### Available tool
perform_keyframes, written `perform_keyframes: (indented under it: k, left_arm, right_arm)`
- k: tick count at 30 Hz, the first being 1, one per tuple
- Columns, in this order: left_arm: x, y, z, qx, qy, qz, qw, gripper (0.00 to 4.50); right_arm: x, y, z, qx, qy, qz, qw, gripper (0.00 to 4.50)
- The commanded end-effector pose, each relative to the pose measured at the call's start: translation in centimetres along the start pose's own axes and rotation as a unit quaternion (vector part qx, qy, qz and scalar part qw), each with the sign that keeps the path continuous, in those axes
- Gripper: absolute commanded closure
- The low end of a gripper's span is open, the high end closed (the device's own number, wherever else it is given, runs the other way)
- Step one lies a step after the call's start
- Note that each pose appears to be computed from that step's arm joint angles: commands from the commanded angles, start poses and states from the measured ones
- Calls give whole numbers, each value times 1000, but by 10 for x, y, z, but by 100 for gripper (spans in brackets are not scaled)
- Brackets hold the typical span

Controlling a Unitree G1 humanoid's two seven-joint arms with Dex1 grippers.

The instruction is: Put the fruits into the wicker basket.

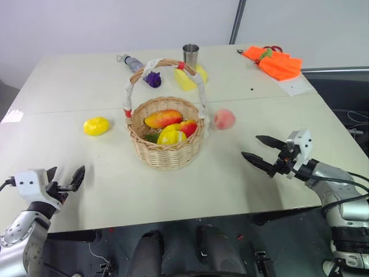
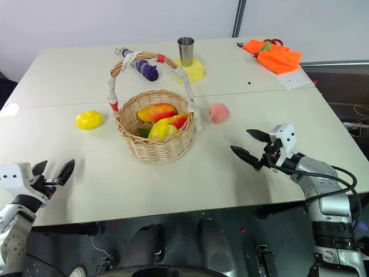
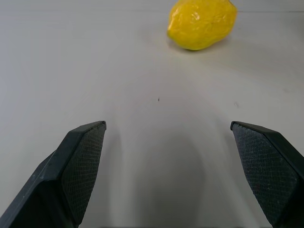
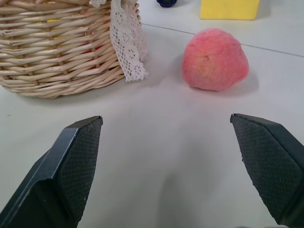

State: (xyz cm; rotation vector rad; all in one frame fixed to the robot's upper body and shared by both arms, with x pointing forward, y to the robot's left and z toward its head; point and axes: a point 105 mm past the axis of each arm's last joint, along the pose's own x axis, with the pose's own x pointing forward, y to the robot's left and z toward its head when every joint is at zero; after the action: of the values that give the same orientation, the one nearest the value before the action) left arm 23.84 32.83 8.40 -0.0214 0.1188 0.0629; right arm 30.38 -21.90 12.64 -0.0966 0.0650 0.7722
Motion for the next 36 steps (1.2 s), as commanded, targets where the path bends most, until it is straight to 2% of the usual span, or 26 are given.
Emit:
perform_keyframes:
  k: [1, 11, 18, 23, 29, 36]
  left_arm:
    - [-3, 3, 15, 14, -22, 10, 1000, 0]
    - [7, -8, 17, 10, -21, -14, 1000, 0]
    - [26, -19, 45, 24, -35, -61, 997, 0]
    - [55, -29, 76, 85, -25, -102, 991, 0]
    - [88, -37, 87, 183, 25, -150, 971, 0]
    - [124, -49, 95, 253, 57, -187, 948, 0]
  right_arm:
    - [-1, -3, 15, -25, -22, -1, 999, 2]
    - [1, -2, 23, -38, -33, -2, 999, 2]
    - [-3, 9, 40, -51, -51, 11, 997, 2]
    - [4, 41, 69, -71, -64, 88, 992, 2]
    - [16, 90, 103, -94, -79, 196, 973, 2]
    - [33, 139, 118, -107, -105, 271, 951, 2]
